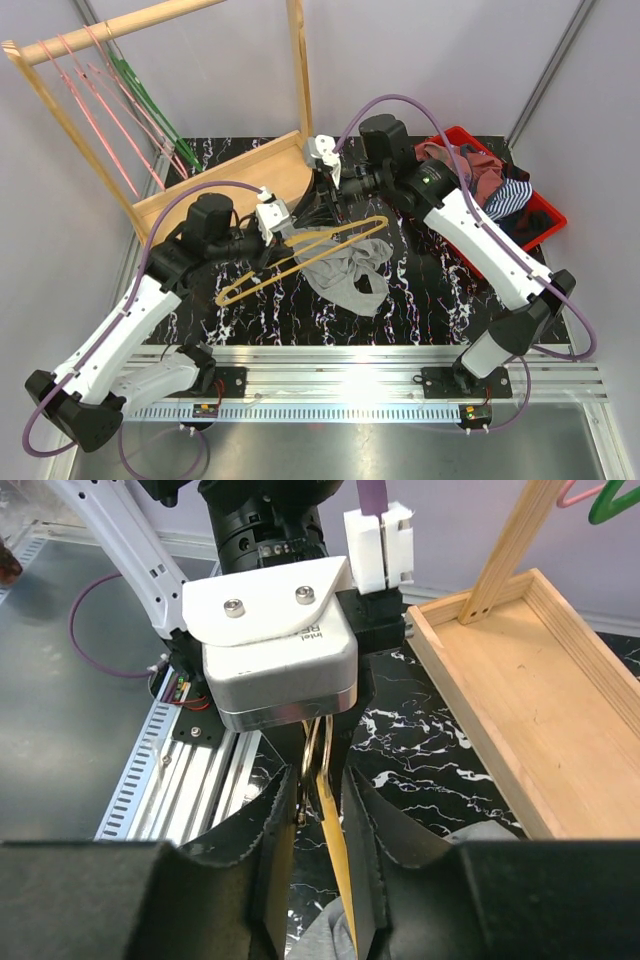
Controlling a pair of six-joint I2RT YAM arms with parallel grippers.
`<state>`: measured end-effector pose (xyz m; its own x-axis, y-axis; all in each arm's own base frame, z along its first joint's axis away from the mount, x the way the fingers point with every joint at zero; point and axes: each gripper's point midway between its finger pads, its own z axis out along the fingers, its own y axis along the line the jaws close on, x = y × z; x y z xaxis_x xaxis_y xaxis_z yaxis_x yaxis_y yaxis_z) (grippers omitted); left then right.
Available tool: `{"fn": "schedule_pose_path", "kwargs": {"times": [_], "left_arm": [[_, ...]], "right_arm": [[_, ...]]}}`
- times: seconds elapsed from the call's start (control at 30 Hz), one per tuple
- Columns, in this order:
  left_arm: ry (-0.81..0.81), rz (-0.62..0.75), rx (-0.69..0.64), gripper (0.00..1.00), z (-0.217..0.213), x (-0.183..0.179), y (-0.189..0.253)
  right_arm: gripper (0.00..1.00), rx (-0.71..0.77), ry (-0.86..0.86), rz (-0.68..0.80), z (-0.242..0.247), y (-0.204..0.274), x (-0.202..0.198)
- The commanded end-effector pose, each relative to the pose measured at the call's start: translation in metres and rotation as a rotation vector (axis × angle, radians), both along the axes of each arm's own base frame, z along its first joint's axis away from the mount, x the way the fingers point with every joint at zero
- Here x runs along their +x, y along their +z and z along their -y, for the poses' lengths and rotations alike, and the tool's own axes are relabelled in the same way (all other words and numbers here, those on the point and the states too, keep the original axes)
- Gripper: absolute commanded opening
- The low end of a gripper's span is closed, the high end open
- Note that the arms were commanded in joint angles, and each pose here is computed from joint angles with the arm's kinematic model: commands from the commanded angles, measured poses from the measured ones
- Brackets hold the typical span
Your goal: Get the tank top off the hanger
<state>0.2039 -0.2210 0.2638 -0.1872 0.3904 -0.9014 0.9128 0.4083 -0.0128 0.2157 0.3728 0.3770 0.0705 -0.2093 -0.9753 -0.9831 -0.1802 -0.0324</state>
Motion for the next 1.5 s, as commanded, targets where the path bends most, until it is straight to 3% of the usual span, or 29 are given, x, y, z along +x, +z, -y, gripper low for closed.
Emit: {"fn": "schedule_pose_path", "kwargs": {"times": [0.0, 0.13, 0.27, 0.3, 0.37, 0.4, 0.43, 0.53, 0.63, 0.87, 1.3, 1.4, 1.47], "left_arm": [[-0.061, 0.088, -0.065, 0.00, 0.008, -0.004, 0.021], [-0.077, 0.101, -0.064, 0.00, 0.008, -0.007, 0.021], [-0.083, 0.107, -0.064, 0.00, 0.008, -0.008, 0.021], [-0.084, 0.109, -0.068, 0.00, 0.008, -0.008, 0.022], [-0.075, 0.107, -0.064, 0.00, 0.008, -0.006, 0.022], [-0.070, 0.103, -0.064, 0.00, 0.008, -0.006, 0.021], [-0.067, 0.103, -0.064, 0.00, 0.007, -0.006, 0.021], [-0.054, 0.099, -0.059, 0.00, 0.006, -0.004, 0.019], [-0.044, 0.102, -0.060, 0.00, 0.005, -0.004, 0.018], [-0.039, 0.137, -0.061, 0.00, 0.003, -0.003, 0.025], [-0.053, 0.117, -0.088, 0.00, 0.009, -0.003, 0.031], [-0.054, 0.121, -0.105, 0.00, 0.011, -0.002, 0.032], [-0.052, 0.117, -0.107, 0.00, 0.011, -0.003, 0.030]], "right_arm": [[0.31, 0.012, 0.049, 0.073, 0.001, 0.015, -0.008], [0.22, -0.017, 0.094, 0.097, 0.004, 0.005, -0.009], [0.21, -0.028, 0.133, 0.083, 0.006, -0.001, -0.014], [0.25, -0.024, 0.132, 0.082, 0.006, 0.001, -0.014], [0.41, -0.023, 0.132, 0.078, 0.006, 0.002, -0.014], [0.54, -0.027, 0.123, 0.082, 0.006, 0.000, -0.012], [0.59, -0.018, 0.112, 0.103, 0.009, 0.005, -0.014], [0.73, -0.007, 0.050, 0.169, 0.015, 0.008, -0.002], [0.73, -0.021, 0.031, 0.154, 0.030, 0.001, 0.013], [0.73, -0.159, 0.119, 0.085, 0.062, -0.061, 0.010], [0.68, -0.175, 0.164, -0.012, 0.023, -0.097, 0.015], [0.58, -0.181, 0.184, -0.015, 0.018, -0.102, 0.013], [0.38, -0.186, 0.197, -0.026, 0.018, -0.104, 0.010]]}}
